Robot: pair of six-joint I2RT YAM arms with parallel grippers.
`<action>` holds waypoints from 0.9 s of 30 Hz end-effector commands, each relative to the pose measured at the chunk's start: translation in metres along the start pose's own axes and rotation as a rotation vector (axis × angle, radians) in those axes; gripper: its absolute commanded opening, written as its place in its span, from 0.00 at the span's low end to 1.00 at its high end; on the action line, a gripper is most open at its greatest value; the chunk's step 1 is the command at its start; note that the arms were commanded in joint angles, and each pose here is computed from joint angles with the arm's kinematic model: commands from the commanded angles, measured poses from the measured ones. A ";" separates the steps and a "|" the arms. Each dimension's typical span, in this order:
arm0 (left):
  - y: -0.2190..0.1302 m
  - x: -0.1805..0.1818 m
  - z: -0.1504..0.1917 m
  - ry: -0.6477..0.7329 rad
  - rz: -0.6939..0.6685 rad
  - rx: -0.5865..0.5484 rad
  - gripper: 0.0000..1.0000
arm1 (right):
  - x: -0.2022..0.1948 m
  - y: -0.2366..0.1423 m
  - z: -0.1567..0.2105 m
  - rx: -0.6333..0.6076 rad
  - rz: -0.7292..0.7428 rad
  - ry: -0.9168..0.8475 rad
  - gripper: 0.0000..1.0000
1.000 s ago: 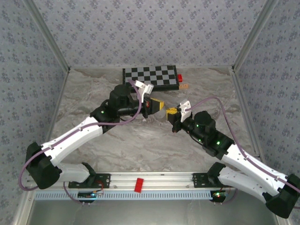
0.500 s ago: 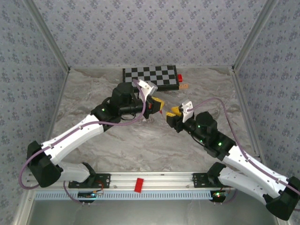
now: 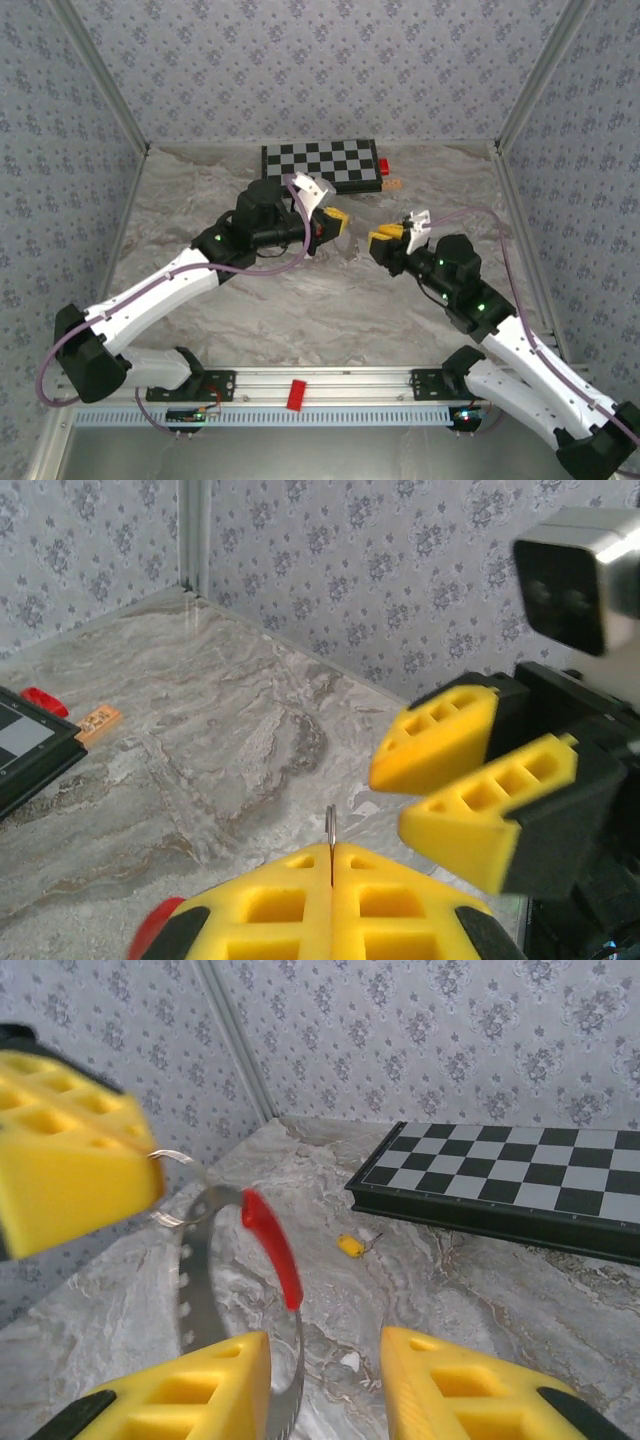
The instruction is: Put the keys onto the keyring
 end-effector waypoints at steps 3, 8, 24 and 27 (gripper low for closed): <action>-0.016 -0.006 -0.014 0.100 -0.023 -0.194 0.00 | -0.004 0.004 -0.032 -0.026 -0.178 0.176 0.34; -0.017 -0.007 -0.015 0.104 -0.006 -0.225 0.00 | -0.009 0.017 -0.043 -0.011 -0.259 0.185 0.31; -0.007 0.000 -0.024 0.047 0.038 -0.286 0.00 | 0.020 0.049 -0.036 0.053 -0.445 0.101 0.21; -0.005 0.002 -0.024 0.042 0.037 -0.283 0.00 | 0.023 0.049 -0.035 0.054 -0.454 0.094 0.21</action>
Point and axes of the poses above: each hand's point on the last joint's axis, 136 mm out from that joint toward the fingers, its own y axis out along the fingers, its own x axis along the line the jaws close on, z = x × y, the point moved 9 cm from there along -y, back along the fingers, and after that the axes turned 15 degrees about y, right-handed, at the moved point
